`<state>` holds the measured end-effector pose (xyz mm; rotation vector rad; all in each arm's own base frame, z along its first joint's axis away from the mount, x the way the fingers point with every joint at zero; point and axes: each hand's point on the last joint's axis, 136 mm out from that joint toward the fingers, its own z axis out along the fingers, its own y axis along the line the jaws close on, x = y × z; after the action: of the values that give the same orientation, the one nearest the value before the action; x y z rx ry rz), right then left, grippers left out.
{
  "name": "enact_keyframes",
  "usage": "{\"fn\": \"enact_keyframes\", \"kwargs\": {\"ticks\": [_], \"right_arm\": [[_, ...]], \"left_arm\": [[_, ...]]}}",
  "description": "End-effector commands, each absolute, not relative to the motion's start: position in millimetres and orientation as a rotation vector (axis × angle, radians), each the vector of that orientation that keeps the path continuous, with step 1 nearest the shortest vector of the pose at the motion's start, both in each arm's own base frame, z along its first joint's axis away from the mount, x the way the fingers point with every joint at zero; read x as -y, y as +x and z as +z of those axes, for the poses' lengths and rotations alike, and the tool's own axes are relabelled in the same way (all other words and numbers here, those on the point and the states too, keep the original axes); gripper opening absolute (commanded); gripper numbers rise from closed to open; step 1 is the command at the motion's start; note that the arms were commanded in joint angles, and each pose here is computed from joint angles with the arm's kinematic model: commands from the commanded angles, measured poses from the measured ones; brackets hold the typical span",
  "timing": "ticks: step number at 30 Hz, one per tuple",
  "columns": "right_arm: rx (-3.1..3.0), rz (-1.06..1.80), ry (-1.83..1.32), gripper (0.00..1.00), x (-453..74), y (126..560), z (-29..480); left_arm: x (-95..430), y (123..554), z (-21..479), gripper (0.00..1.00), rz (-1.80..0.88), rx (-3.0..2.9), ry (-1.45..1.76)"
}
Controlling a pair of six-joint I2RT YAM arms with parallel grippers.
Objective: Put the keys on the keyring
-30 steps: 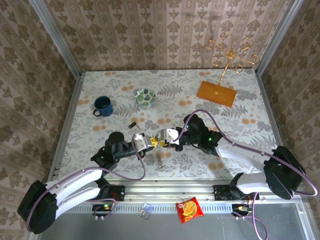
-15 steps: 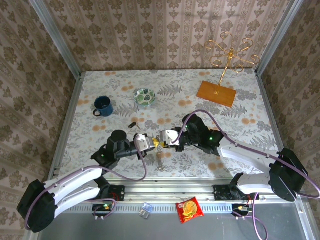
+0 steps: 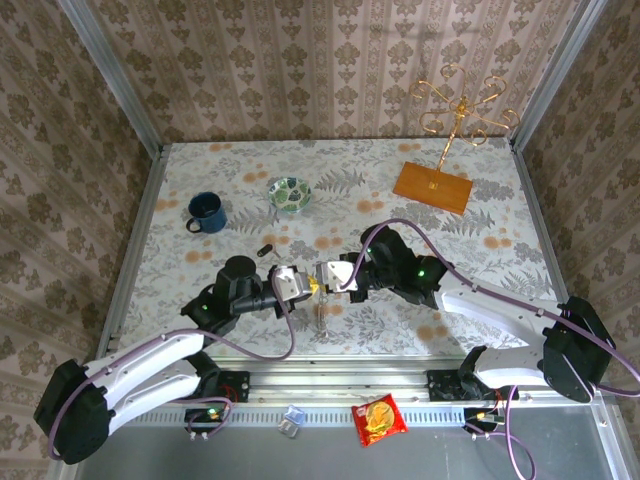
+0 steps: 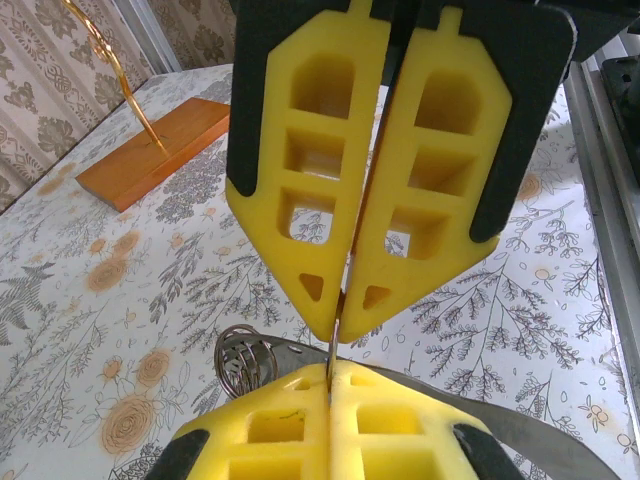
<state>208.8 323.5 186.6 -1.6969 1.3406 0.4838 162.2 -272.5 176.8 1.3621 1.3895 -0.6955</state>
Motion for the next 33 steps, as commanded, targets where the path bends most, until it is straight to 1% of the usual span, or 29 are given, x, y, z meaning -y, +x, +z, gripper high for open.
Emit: {"fn": "enact_keyframes", "kwargs": {"ticks": [1,3,5,9,10,12,15,22,26,29,31,33], "right_arm": [[-1.353,0.437,-1.739,0.08,-321.1,210.5,184.0],[-1.351,0.422,-1.746,0.03,-321.0,211.0,184.4],[-1.353,0.417,-1.75,0.0,-320.1,211.0,184.1],[-1.359,0.442,-1.727,0.0,-319.8,210.4,185.7],[-1.351,0.465,-1.712,0.0,-320.7,209.6,187.9],[-1.336,0.519,-1.669,0.0,-322.7,208.5,193.4],[-1.319,0.576,-1.619,0.0,-322.9,208.2,199.8],[-1.3,0.647,-1.568,0.0,-323.7,207.8,206.1],[-1.293,0.663,-1.564,0.0,-324.6,206.2,208.1],[-1.284,0.686,-1.561,0.0,-325.8,204.1,210.6],[-1.277,0.696,-1.562,0.0,-326.5,202.7,211.4],[-1.277,0.709,-1.568,0.0,-327.1,200.9,211.1]], "left_arm": [[279.2,159.6,199.4,0.0,-0.712,-1.31,1.375],[279.3,158.5,199.8,0.0,-0.715,-1.311,1.379],[278.8,158.6,201.9,0.0,-0.712,-1.307,1.376],[277.0,159.6,201.9,0.0,-0.701,-1.312,1.367],[276.5,160.7,201.1,0.03,-0.697,-1.319,1.358],[275.2,161.7,198.4,0.13,-0.693,-1.322,1.341],[274.1,163.2,196.2,0.18,-0.704,-1.321,1.309],[274.1,162.6,191.7,0.2,-0.737,-1.327,1.301],[274.0,160.1,185.4,0.23,-0.752,-1.346,1.317],[274.4,160.0,185.4,0.24,-0.758,-1.347,1.313],[274.3,160.1,184.0,0.23,-0.758,-1.352,1.317],[275.1,160.4,186.4,0.19,-0.763,-1.346,1.309]]}}
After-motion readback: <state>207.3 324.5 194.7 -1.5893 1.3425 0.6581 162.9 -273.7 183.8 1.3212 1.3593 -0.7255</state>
